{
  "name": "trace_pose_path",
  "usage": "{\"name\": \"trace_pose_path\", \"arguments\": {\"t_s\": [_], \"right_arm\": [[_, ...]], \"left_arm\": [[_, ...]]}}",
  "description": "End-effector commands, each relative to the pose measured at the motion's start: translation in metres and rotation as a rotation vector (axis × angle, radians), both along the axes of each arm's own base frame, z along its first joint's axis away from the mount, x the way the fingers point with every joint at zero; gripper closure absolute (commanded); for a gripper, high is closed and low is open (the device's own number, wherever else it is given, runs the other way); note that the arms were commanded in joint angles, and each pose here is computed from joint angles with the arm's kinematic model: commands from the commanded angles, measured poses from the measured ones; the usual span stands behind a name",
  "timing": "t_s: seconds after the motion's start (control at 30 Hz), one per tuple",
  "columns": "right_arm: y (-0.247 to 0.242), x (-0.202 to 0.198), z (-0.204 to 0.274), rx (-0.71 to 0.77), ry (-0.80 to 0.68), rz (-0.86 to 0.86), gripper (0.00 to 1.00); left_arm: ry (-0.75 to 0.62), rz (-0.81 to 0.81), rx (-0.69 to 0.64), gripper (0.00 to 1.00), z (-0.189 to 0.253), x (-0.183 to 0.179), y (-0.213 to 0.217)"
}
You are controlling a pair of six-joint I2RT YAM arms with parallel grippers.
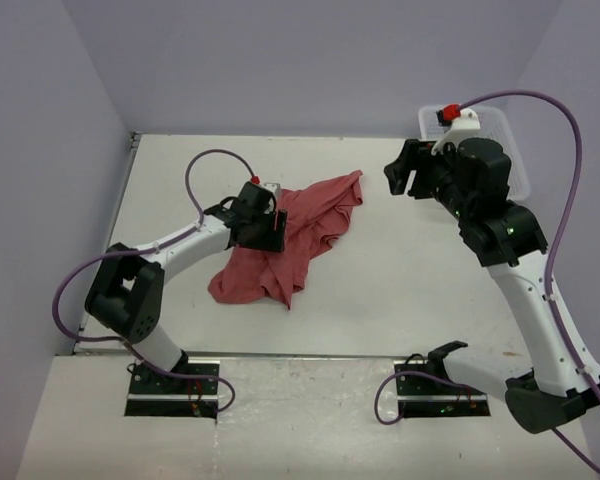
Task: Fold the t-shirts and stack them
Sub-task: Flatten out the tshirt
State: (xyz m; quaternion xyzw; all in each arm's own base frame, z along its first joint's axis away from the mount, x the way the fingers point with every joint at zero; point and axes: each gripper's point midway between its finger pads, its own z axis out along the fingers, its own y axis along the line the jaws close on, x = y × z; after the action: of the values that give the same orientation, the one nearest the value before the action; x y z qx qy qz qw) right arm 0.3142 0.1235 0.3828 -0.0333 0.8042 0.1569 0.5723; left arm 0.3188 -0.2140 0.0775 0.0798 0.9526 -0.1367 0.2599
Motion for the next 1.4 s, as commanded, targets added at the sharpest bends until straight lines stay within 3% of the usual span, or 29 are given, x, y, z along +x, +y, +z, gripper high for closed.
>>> {"name": "trace_pose_path", "arguments": {"t_s": [0.0, 0.27, 0.4, 0.53, 0.6, 0.77, 0.87, 0.93, 1.13, 1.23, 1.37], "right_arm": [[0.0, -0.001, 0.009, 0.018, -0.043, 0.002, 0.3], [0.002, -0.002, 0.006, 0.018, -0.046, 0.017, 0.31], [0.003, -0.001, 0.005, 0.018, -0.041, 0.018, 0.31], [0.005, 0.0, 0.004, 0.022, -0.034, 0.023, 0.31], [0.006, 0.0, 0.004, 0.028, -0.031, 0.027, 0.31], [0.006, 0.003, -0.001, 0.024, -0.019, 0.022, 0.32], [0.007, 0.004, -0.005, 0.022, -0.007, 0.023, 0.32], [0.008, 0.006, -0.009, 0.02, 0.007, 0.02, 0.32], [0.008, 0.023, -0.043, -0.021, 0.105, -0.023, 0.42], [0.015, 0.033, -0.066, -0.026, 0.173, -0.017, 0.44], [0.022, 0.048, -0.098, -0.051, 0.281, -0.022, 0.58]], "left_arm": [[-0.027, 0.009, -0.016, 0.33, 0.002, 0.017, 0.0], [-0.035, 0.019, -0.014, 0.34, -0.005, 0.033, 0.008], [-0.027, 0.013, -0.032, 0.49, -0.008, 0.035, 0.006], [-0.024, -0.013, -0.074, 0.56, -0.006, 0.034, -0.003], [-0.021, -0.022, -0.083, 0.64, -0.006, 0.034, -0.005], [-0.019, -0.035, -0.105, 0.69, -0.004, 0.031, -0.008], [-0.014, -0.04, -0.115, 0.78, -0.002, 0.028, -0.009], [-0.016, -0.035, -0.113, 1.0, 0.001, 0.027, -0.009], [-0.057, 0.026, -0.061, 1.0, 0.047, 0.018, 0.013], [-0.159, 0.109, -0.022, 1.0, 0.096, 0.014, 0.037], [-0.318, 0.205, 0.009, 1.0, 0.172, 0.006, 0.069]]}}
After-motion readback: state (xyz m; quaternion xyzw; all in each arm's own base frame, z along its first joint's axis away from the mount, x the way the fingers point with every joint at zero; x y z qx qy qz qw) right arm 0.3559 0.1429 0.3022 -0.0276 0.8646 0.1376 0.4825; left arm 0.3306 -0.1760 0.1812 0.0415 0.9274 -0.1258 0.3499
